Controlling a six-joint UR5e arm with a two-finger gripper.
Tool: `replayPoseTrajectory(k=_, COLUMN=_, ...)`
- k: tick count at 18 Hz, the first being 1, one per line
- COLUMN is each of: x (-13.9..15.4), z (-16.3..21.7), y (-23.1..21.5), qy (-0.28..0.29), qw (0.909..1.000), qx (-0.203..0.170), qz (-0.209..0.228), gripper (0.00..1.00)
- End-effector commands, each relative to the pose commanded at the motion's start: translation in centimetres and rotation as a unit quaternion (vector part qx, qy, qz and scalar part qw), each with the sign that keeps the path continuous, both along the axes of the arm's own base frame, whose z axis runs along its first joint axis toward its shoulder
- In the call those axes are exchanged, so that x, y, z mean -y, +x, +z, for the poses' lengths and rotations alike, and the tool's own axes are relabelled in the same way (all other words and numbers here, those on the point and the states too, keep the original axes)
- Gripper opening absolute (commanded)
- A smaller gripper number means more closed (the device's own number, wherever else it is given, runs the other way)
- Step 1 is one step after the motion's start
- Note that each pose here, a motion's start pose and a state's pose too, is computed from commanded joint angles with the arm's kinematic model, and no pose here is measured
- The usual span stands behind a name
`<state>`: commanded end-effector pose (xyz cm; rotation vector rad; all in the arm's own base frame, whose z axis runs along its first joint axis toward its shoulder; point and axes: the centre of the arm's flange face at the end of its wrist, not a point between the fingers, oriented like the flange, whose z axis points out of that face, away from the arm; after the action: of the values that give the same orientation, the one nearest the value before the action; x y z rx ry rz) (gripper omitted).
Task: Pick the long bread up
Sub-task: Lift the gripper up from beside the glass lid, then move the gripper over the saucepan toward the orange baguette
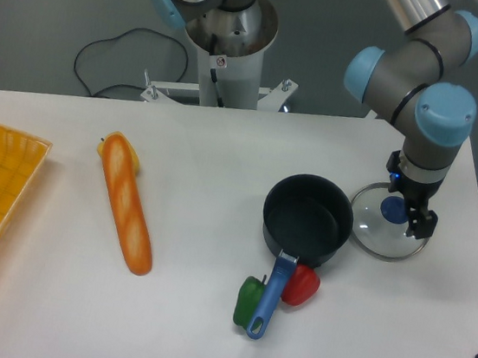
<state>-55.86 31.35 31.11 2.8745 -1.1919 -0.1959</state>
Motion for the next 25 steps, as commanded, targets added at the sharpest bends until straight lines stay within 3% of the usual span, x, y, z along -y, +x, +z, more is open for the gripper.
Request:
replayPoseTrajectory(k=10, x=-0.6, z=0.5, y=1.2, qy=0.002, qw=0.9999, qx=0.011, qz=-0.001, gripper=1.0)
replayPoseTrajectory(k=19, x=-3.5, z=1.0, y=3.6, qy=0.031, qw=0.9919, qx=0.028, qz=0.12, gripper=1.0)
replayPoseTrajectory(k=25, x=-8.2, z=1.1, y=6.8, qy=0.073, qw=0.9628, qx=0.057, qz=0.254, gripper=1.0)
